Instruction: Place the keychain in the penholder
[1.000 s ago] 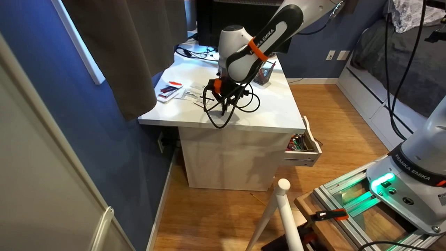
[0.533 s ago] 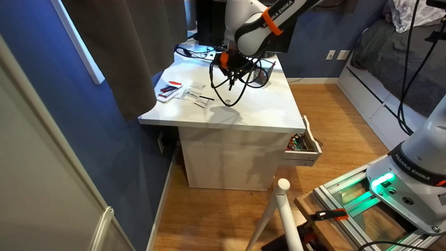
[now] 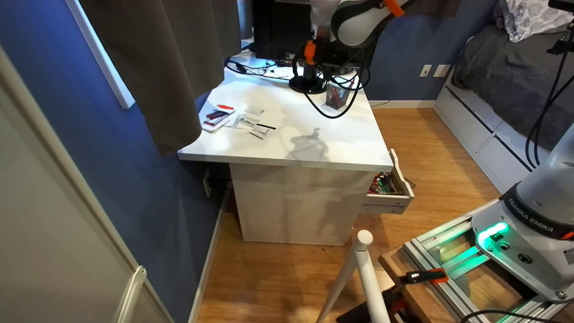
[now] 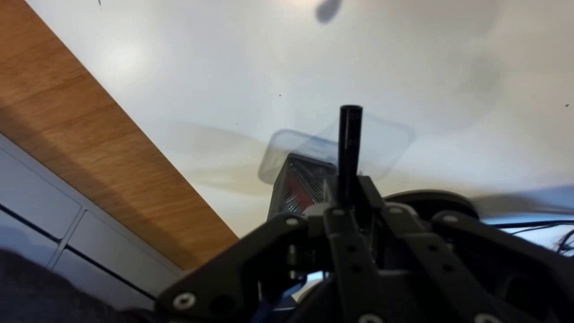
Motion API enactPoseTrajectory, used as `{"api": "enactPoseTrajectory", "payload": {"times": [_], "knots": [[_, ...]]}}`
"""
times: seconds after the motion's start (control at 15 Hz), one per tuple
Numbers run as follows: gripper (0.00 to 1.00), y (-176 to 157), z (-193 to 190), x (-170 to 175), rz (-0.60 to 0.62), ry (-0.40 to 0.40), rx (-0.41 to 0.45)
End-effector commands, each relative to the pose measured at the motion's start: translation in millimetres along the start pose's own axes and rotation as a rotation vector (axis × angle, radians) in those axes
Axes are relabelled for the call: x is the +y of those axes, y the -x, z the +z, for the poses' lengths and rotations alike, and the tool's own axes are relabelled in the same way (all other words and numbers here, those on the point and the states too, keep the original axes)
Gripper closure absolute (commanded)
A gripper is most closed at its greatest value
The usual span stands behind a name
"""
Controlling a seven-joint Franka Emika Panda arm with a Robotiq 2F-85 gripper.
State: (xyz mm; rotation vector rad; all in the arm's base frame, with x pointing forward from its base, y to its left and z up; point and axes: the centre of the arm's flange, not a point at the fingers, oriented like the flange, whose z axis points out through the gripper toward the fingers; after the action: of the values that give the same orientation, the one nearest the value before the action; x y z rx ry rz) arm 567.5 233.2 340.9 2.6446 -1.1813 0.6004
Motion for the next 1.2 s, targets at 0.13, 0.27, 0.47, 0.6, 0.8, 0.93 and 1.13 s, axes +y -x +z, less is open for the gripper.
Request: {"api": "enactPoseTrajectory", "payload": {"times": [0.13, 0.27, 0.47, 0.6, 0.8, 0.93, 1.13], "knots": [[0.89, -9, -5, 12, 0.016, 0.002, -0.003], [0.89, -6, -5, 13, 0.015, 0.003, -0.005], [0.97, -4, -4, 13, 0.013, 0.005, -0.007], [0.97, -20, 13, 8, 0.030, 0.009, 0.011], [0.97, -54, 37, 6, 0.060, 0.024, 0.078], [0.97, -78, 53, 6, 0.077, 0.046, 0.102], [0.97, -103, 72, 1, 0.101, 0.058, 0.128]]}}
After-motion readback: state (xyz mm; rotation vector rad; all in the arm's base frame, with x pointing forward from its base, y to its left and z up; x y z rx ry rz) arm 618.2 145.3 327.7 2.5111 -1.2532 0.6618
